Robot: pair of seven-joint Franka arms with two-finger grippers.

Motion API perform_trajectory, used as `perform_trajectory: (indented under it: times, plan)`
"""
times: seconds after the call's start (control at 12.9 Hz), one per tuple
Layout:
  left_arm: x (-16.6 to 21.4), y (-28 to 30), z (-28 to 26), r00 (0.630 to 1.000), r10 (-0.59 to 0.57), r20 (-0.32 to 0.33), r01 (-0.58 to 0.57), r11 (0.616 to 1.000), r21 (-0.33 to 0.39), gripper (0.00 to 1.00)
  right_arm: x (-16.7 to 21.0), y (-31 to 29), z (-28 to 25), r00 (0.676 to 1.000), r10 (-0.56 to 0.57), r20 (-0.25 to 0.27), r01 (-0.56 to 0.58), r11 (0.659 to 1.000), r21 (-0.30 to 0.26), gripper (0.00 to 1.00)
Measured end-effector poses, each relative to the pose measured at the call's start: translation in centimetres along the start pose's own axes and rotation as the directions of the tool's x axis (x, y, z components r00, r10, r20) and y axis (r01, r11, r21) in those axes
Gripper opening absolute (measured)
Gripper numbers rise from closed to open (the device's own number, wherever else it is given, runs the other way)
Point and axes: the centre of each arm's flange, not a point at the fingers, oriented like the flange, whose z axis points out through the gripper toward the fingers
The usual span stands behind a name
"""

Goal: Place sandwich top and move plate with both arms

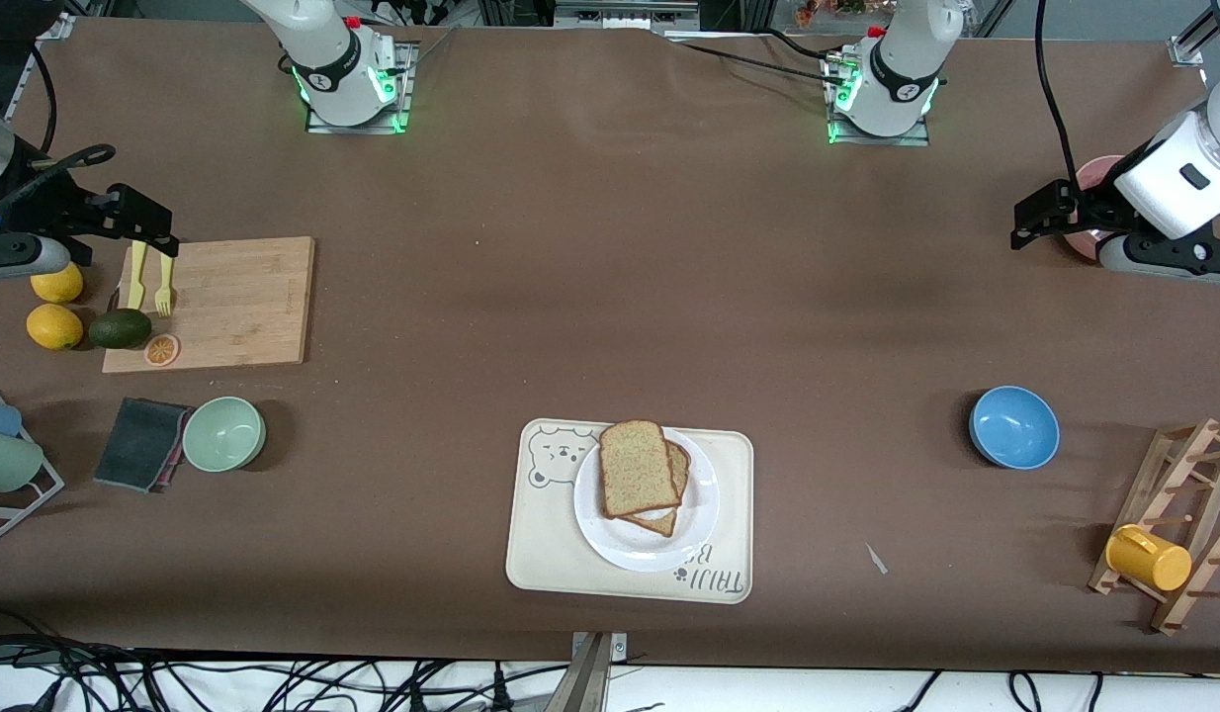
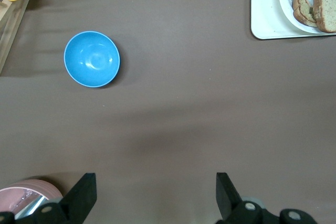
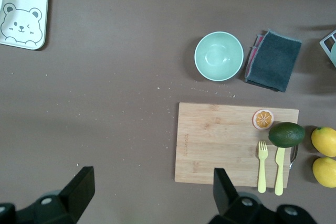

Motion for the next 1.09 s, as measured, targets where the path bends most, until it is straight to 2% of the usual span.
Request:
perform_trajectory:
  times: [1.09]
  plan:
    - [0.02, -0.01, -0.04, 1.0, 0.0, -0.003, 0.0, 1.0, 0.0, 1.0, -0.27, -0.02, -0.57, 1.0, -0.004, -0.01, 0.004, 1.0, -0.001, 1.0]
